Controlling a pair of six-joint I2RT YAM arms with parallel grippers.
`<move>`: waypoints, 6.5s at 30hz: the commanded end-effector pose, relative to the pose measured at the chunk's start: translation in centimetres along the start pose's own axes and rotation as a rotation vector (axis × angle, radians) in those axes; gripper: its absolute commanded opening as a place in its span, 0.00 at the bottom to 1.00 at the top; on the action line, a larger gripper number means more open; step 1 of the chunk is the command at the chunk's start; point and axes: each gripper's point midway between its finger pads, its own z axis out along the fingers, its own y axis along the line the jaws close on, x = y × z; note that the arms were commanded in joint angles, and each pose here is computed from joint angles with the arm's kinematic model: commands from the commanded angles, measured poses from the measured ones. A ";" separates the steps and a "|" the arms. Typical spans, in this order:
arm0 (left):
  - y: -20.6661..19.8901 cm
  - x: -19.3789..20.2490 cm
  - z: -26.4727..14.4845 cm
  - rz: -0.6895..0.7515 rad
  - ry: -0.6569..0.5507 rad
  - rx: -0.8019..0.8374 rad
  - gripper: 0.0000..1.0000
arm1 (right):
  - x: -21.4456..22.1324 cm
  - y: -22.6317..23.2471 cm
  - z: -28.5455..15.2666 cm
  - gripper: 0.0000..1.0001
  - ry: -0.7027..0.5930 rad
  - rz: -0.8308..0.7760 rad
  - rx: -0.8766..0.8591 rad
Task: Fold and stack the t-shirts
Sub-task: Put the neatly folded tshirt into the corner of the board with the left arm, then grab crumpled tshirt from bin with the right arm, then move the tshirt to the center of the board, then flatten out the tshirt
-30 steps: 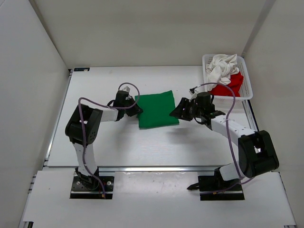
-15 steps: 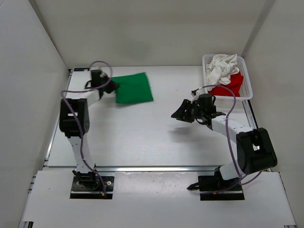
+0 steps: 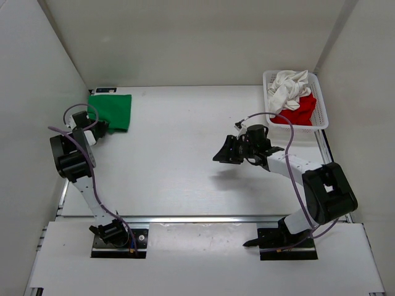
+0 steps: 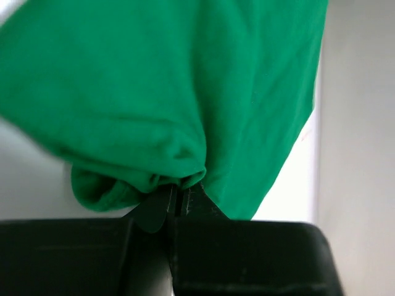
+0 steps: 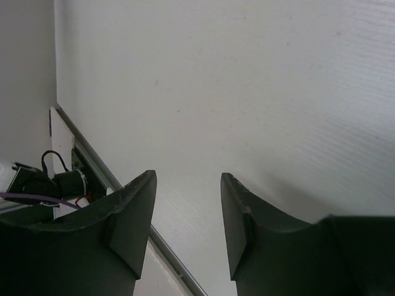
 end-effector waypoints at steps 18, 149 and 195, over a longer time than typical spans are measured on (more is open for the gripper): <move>-4.0 -3.3 3.9 -0.154 -0.121 0.102 0.73 | 0.6 -0.6 0.8 0.53 0.041 -0.018 -0.022; -2.7 27.0 -30.4 0.559 0.489 0.645 0.57 | 13.8 5.4 0.3 0.47 0.029 0.076 -0.042; -1.3 26.4 -29.5 0.525 0.476 0.620 0.56 | 12.6 8.1 5.8 0.20 0.121 0.117 -0.024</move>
